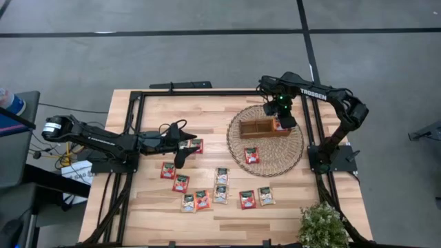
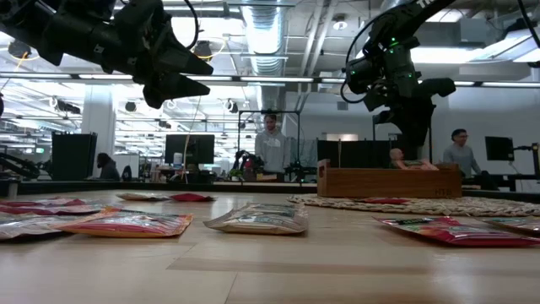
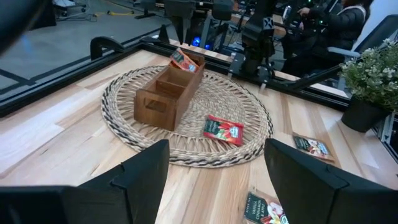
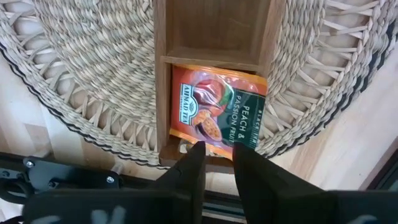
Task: Pick & Place Tea
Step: Put the orange tea pack into the right compartment of the brown organizer
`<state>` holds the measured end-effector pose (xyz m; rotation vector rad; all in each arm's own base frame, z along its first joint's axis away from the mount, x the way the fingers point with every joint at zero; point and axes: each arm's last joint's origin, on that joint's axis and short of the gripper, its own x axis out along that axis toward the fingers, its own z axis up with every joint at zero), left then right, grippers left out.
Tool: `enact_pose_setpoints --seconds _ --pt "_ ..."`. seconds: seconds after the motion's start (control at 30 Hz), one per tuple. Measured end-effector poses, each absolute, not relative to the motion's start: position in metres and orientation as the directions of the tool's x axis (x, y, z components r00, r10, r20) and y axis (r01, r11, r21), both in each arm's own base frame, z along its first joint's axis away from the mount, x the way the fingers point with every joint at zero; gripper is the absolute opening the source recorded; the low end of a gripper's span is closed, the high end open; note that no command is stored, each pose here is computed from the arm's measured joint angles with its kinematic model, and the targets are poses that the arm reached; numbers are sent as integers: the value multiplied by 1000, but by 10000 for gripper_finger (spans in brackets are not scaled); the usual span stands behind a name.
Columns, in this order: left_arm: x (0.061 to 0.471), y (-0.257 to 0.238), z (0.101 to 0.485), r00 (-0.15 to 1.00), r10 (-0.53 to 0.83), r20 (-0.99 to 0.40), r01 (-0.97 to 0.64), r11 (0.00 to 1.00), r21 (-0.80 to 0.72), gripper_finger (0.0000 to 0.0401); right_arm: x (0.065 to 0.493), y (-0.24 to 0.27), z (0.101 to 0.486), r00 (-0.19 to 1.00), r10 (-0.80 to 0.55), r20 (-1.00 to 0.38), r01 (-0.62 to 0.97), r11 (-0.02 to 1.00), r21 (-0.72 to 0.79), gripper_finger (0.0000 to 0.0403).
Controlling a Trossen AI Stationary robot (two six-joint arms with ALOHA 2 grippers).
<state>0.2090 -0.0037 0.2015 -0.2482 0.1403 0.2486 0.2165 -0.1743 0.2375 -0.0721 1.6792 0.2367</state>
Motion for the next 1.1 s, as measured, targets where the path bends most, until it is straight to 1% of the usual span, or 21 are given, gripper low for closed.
enact_pose_setpoints --seconds 0.17,0.23,0.33,0.43,0.5,0.63,0.77,0.97,1.1 --pt "209 -4 201 960 226 -169 -260 940 -222 257 215 -176 238 -191 6 -981 -169 985 39 77" --pt "209 -4 201 959 226 -173 -261 940 -220 257 215 -176 238 -189 8 -982 -166 985 40 77" --pt "209 -4 201 958 226 -175 -261 940 -220 257 216 -175 238 -163 41 -986 -153 986 67 77" --pt "209 -4 201 960 218 -176 -255 940 -226 257 219 -171 238 -109 114 -988 -112 986 126 77" --pt "209 -4 201 962 208 -176 -246 942 -228 257 220 -169 238 -95 138 -986 -111 983 148 77" --pt "209 -4 201 962 207 -177 -245 942 -229 257 220 -168 238 -97 146 -985 -106 982 156 77" --pt "209 -4 200 961 207 -183 -247 942 -227 257 219 -165 236 -80 206 -975 -87 973 213 77" --pt "208 -4 198 956 207 -206 -252 942 -221 257 212 -157 209 -111 248 -962 -67 964 256 77" --pt "208 -4 197 955 208 -211 -253 942 -219 257 210 -157 202 -102 246 -964 -47 967 252 77"
